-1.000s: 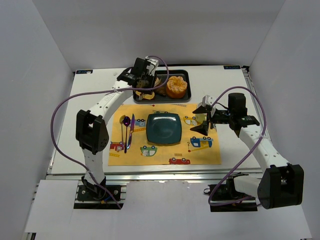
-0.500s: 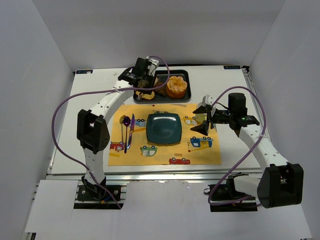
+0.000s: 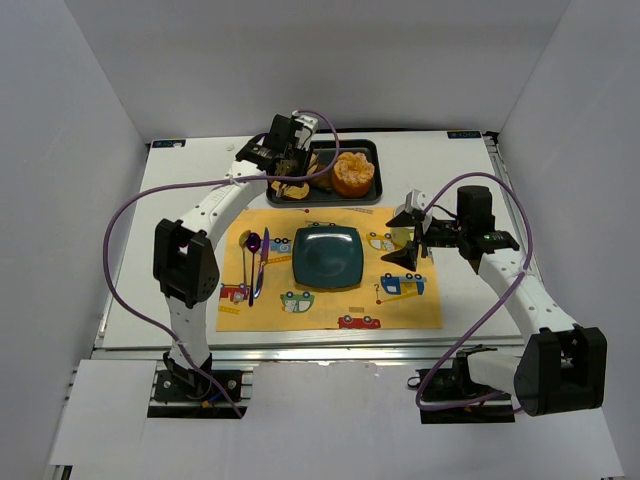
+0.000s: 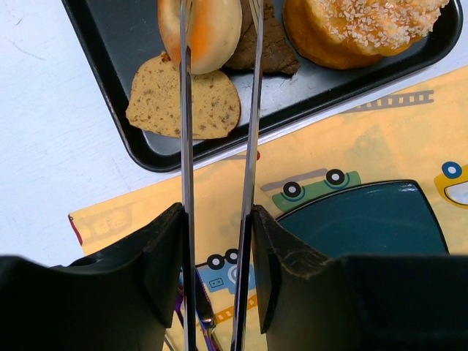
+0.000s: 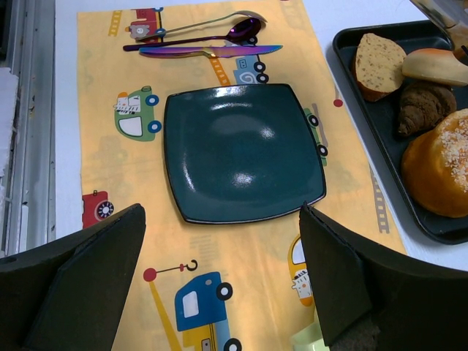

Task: Place the bread

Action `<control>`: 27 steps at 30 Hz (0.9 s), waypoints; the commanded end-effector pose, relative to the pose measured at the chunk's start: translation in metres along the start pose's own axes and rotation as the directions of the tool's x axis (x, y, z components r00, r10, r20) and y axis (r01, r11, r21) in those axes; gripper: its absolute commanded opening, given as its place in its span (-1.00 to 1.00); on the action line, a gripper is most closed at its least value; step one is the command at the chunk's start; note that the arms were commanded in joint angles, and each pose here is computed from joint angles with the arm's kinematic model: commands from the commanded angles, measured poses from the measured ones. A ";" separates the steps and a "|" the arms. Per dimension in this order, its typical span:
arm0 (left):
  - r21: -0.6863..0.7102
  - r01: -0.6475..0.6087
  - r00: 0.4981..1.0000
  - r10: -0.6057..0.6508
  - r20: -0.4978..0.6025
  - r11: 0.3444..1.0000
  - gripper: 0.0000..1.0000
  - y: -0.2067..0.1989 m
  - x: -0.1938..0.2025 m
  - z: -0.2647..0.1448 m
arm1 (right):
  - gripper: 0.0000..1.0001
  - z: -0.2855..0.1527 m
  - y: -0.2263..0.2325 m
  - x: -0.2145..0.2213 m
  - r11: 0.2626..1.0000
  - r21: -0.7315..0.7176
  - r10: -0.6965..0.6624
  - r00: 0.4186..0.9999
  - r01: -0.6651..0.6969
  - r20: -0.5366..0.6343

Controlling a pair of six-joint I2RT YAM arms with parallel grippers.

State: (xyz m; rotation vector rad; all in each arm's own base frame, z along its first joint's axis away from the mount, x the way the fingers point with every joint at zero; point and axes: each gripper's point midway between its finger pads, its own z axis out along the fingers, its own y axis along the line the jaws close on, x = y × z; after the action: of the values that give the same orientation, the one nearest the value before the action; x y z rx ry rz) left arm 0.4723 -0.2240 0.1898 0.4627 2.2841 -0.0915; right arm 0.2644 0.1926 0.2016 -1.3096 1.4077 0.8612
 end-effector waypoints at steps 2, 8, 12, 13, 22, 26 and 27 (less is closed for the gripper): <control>-0.015 -0.012 0.998 0.013 0.066 1.000 0.00 0.004 -0.019 -0.021 | 0.79 0.001 0.002 -0.002 1.000 -0.022 -0.003 1.000 0.004 0.016; -0.043 -0.021 0.999 0.023 0.038 0.999 0.00 0.007 -0.014 -0.010 | 0.79 0.000 0.003 -0.001 1.000 -0.023 0.001 1.000 0.000 0.013; -0.038 -0.023 0.999 0.024 0.028 0.999 0.00 0.007 -0.011 -0.005 | 0.79 0.000 0.003 -0.001 1.000 -0.022 0.001 1.000 0.000 0.012; -0.031 -0.024 0.999 0.025 0.025 0.999 0.01 0.005 -0.010 -0.004 | 0.79 0.000 0.003 -0.001 1.000 -0.022 0.001 1.000 0.000 0.012; 0.000 -0.030 1.000 0.030 -0.006 1.000 0.02 -0.001 0.000 -0.002 | 0.79 0.000 0.004 0.002 1.000 -0.022 0.005 1.000 -0.005 0.010; -0.016 -0.033 0.999 0.032 -0.024 0.999 0.03 0.002 0.006 0.001 | 0.79 0.000 0.004 0.001 1.000 -0.023 0.002 1.000 -0.002 0.013; -0.021 -0.032 0.999 0.032 -0.027 0.999 0.02 0.003 0.007 0.002 | 0.79 0.000 0.004 0.000 1.000 -0.023 0.002 1.000 -0.002 0.013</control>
State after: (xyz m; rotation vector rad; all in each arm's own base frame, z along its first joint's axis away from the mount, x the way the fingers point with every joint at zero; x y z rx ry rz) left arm 0.4699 -0.2191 0.1851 0.4827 2.3019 -0.0583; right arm 0.2642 0.1927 0.2003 -1.3127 1.4065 0.8652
